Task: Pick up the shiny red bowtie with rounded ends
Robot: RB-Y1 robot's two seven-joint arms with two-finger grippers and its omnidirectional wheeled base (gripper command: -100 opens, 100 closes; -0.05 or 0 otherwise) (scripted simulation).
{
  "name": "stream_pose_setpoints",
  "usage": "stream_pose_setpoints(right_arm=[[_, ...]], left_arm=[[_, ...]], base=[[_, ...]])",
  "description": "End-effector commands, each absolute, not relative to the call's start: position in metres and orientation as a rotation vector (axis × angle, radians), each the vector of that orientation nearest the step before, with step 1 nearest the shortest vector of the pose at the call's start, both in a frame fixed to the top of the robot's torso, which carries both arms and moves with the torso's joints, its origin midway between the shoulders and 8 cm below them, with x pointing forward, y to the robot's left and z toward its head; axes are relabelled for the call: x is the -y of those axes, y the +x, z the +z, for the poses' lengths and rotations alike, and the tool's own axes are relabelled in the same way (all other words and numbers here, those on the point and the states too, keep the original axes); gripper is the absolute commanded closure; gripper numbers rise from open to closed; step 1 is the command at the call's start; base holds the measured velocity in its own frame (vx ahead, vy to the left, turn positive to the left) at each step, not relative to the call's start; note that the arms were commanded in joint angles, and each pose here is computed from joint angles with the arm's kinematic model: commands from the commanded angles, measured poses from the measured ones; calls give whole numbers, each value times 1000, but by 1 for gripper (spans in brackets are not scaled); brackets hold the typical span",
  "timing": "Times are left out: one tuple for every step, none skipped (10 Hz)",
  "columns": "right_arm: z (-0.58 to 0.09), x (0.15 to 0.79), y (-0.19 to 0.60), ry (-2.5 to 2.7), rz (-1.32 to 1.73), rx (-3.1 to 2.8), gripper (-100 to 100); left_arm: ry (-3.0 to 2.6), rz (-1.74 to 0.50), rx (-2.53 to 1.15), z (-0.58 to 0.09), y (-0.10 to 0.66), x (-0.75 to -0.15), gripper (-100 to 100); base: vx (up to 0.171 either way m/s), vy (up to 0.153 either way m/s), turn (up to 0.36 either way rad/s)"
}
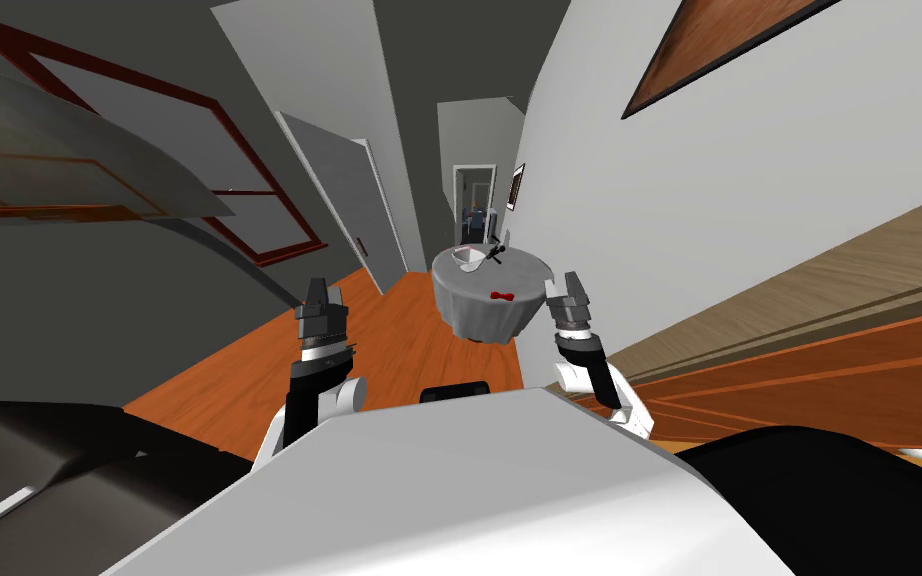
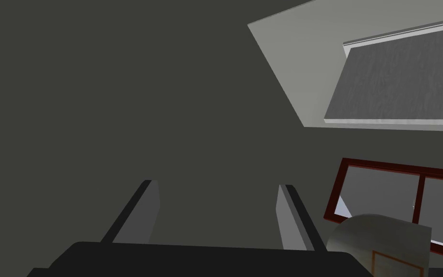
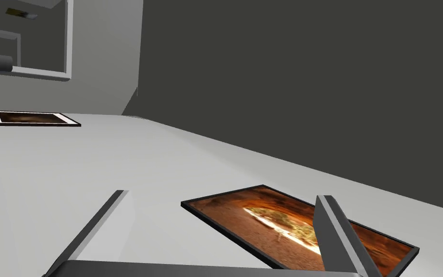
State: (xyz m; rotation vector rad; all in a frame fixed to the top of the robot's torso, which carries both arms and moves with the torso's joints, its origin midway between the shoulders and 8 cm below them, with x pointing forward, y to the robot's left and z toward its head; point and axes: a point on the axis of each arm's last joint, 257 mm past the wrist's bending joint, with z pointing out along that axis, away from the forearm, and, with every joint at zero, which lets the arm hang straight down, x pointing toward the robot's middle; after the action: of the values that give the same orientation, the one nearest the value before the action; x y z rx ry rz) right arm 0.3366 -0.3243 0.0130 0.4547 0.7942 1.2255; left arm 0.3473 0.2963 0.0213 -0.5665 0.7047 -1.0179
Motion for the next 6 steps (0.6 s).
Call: stream_pose_setpoints(right_arm=[[11, 330, 339, 409, 1179, -848, -100], [11, 328, 340, 396, 1179, -861, -100], [8, 334, 342, 361, 1137, -902, -100], [9, 332, 342, 344, 1137, -917, -100], [6, 337, 345, 309, 1093, -958, -100], [7, 335, 346, 289, 1092, -975, -100]], left_arm=[[-566, -1018, -705, 21, 347, -296, 0], [-567, -1018, -705, 21, 347, -296, 0], [-567, -1018, -705, 21, 347, -296, 0], [-567, -1018, -705, 21, 347, -296, 0], [-566, -1018, -705, 21, 347, -296, 0], [-567, -1018, -705, 21, 347, -296, 0]], base=[[26, 76, 7], [22, 73, -3], [30, 82, 8], [30, 67, 1], [45, 73, 17], [29, 63, 3]])
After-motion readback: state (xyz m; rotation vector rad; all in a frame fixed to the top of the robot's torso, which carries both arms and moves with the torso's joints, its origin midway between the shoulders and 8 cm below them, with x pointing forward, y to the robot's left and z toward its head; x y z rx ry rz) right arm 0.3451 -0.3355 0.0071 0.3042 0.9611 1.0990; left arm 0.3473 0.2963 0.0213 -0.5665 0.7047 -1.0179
